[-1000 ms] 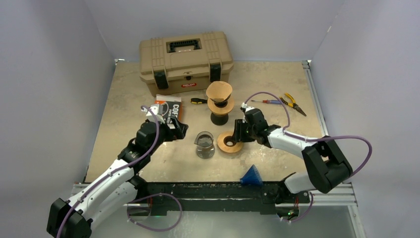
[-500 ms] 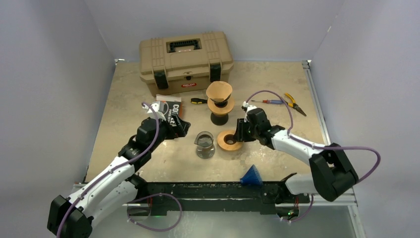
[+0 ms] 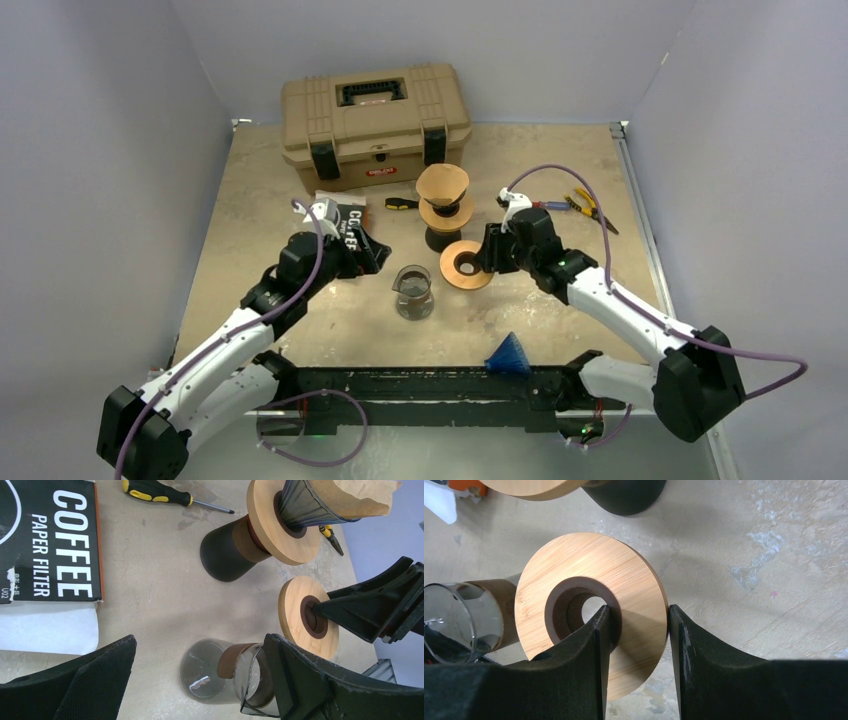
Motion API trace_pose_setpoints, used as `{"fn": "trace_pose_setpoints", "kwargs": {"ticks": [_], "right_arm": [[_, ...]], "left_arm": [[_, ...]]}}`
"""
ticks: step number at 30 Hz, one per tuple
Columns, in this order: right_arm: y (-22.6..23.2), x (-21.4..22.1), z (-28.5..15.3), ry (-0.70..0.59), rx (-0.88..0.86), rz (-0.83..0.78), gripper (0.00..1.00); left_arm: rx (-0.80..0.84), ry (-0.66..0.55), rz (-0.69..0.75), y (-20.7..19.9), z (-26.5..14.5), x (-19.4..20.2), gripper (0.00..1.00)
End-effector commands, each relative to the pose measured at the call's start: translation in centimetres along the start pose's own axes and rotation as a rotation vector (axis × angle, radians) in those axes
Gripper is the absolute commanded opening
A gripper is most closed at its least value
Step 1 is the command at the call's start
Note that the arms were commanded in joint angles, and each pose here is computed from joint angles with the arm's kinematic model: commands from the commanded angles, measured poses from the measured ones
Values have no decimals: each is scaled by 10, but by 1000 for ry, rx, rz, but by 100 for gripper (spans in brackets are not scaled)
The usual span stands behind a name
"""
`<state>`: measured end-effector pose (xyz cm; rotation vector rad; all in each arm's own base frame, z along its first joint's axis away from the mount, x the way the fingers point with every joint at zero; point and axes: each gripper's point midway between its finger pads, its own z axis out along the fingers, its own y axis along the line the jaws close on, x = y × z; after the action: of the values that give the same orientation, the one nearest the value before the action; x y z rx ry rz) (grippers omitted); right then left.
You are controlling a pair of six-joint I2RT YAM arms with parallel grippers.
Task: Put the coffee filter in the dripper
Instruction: Pick up the dripper holder from the center of the board, then place the dripper holder onto the coffee server.
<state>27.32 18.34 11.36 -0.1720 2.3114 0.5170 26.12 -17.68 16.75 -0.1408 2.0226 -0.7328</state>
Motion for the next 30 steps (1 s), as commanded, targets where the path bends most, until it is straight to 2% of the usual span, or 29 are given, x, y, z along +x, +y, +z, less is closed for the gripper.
{"fn": "trace_pose_setpoints", "kwargs": {"ticks": [1,10,18,25,30], "right_arm": [[13,-38,-19,-111,-33,-40,0],[34,-57,-37,-164,-129,-88,0],[63,-67,-52,-210,-260,-110,0],[89,-62,-59,-213,-350,-125,0],[113,-52,-56,-186,-348,-169,0]], "left_arm": [[94,-24,-19,-26,-2,-18,100],[152,42,-41,-40,3,-9,100],[157,42,-27,-41,8,-11,100],[25,84,57,-13,12,-1,100],[-65,84,77,5,10,0,100]]}}
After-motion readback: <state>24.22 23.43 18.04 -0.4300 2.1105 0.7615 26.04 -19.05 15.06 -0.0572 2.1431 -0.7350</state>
